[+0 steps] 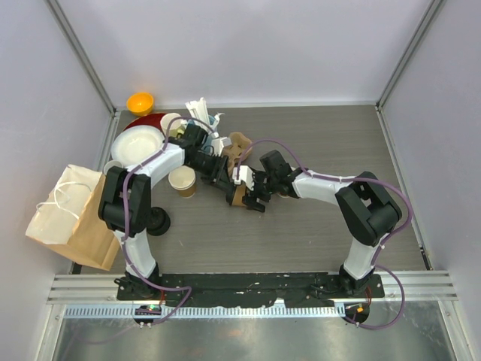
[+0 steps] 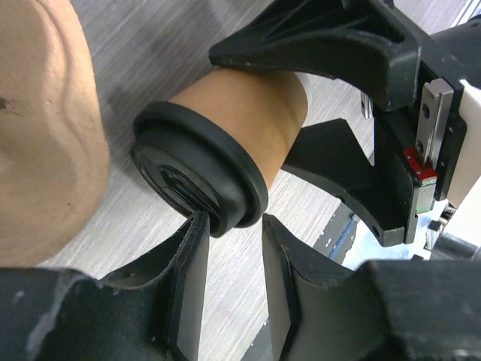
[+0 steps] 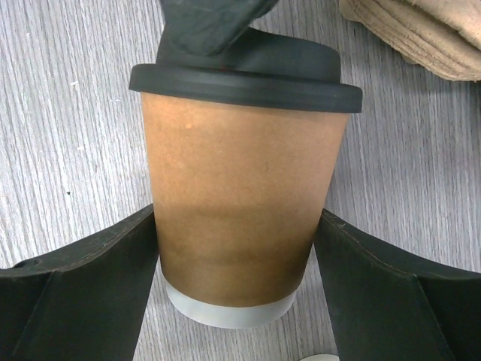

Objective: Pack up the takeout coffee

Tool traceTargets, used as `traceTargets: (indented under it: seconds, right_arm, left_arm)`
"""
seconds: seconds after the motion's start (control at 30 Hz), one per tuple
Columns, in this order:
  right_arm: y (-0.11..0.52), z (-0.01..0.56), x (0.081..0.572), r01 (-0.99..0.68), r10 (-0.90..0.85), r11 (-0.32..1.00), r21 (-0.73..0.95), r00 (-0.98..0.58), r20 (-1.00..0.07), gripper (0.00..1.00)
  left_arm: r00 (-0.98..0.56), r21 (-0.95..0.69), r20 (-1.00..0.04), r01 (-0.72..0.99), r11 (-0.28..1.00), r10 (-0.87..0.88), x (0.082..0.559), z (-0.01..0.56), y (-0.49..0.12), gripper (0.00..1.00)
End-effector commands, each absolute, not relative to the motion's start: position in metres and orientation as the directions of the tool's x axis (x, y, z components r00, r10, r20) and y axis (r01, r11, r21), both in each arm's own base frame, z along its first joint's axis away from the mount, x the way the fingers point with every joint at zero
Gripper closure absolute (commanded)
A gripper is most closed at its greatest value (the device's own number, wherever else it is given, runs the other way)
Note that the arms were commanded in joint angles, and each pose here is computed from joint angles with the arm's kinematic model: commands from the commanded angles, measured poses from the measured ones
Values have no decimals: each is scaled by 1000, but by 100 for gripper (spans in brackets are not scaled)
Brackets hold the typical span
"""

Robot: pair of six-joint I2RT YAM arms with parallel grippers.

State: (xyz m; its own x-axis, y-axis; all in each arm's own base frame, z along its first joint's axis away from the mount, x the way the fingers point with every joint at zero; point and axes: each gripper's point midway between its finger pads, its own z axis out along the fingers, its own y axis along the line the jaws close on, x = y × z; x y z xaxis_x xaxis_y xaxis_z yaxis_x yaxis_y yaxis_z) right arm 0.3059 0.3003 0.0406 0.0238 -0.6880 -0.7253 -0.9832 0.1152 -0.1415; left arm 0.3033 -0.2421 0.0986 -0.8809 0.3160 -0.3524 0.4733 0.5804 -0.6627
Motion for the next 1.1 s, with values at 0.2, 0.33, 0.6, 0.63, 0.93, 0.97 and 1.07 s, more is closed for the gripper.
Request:
traceTargets:
  seconds: [0.2,0.33,0.6,0.63,0.93,0.97,1.07]
  right_arm:
    - [310,67,311,-974,-638,119,-193,74,-767,16]
    - [310,68,312,-972,-640,123,-198,75,-765,16]
    - [310,68,312,-973,-640,128,-193,68,-766,16]
    - [309,67,312,-973,-640,130,-193,66,-765,17]
    - [310,67,312,-973,-637,136,-187,59,-769,17]
    - [310,67,312,-973,-637,138,-183,54,-769,17]
    - [310,67,312,-973,-635,140,-182,52,-770,17]
  left_arm:
    - [-826,-685,-446,563,463,345,306,102,-252,69]
    - [-822,-695,-426,564,445,377,293,102,-246,67]
    - [-828,-710,-413,554,435,380,284,97,-244,67]
    - [-830,-713,-407,550,435,382,283,95,-244,67]
    - [-832,-722,-414,547,423,369,285,93,-248,83]
    - [-834,-724,-408,544,425,372,285,91,-248,84]
    - [-837,-731,-397,537,422,377,283,91,-247,90]
